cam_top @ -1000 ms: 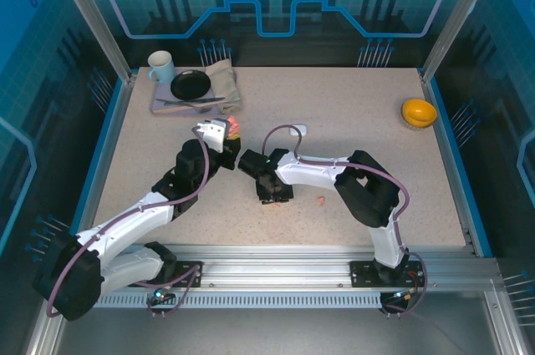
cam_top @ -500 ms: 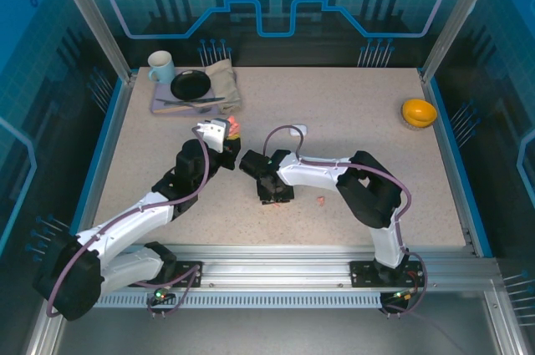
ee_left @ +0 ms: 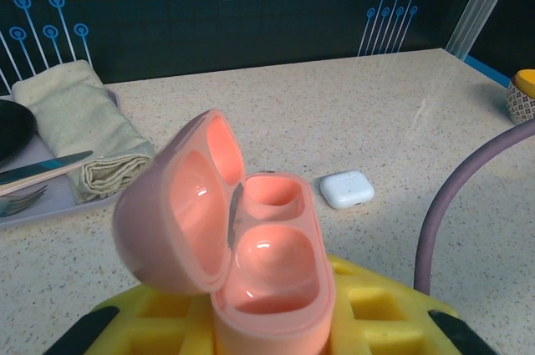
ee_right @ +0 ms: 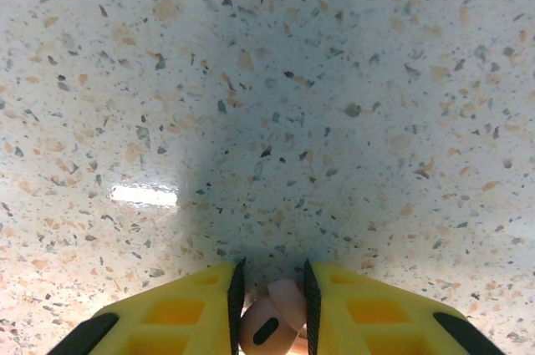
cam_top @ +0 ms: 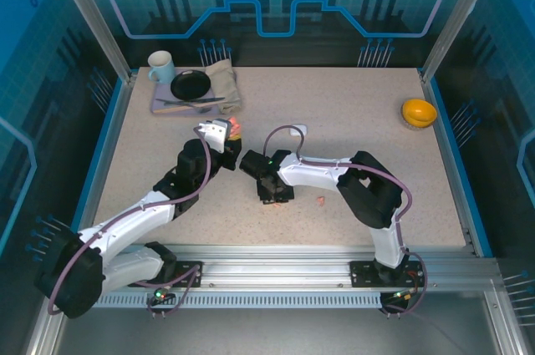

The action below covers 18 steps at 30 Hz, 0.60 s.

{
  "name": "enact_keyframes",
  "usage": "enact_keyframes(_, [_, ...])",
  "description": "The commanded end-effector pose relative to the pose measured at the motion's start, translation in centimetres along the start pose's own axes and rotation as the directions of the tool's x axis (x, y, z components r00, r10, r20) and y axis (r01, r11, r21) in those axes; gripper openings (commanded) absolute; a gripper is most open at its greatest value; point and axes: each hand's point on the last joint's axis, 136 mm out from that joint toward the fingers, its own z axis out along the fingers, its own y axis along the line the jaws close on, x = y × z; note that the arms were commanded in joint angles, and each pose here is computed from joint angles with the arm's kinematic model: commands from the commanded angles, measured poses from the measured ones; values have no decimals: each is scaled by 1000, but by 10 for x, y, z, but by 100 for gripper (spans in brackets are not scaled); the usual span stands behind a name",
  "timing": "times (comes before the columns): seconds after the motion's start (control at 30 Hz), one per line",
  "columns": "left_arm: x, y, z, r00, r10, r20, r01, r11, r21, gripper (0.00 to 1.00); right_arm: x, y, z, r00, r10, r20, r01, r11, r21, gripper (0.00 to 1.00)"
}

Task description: Insert wireless bluetooth earbuds into charging case

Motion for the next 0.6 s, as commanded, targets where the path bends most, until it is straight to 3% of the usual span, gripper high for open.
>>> enact_keyframes(0.0, [-21, -4, 1, 998, -9, 56, 8, 1000, 20, 0, 17, -23, 6, 999, 4, -49, 1, 996, 85, 25])
enact_keyframes(0.4, [-21, -4, 1, 998, -9, 55, 8, 1000, 22, 0, 6, -27, -11, 999, 50, 9, -50, 998, 24, 22])
enact_keyframes(0.57, [-21, -4, 1, 998, -9, 54, 8, 1000, 23, 0, 6, -24, -7, 999, 34, 2, -34, 999, 13, 34])
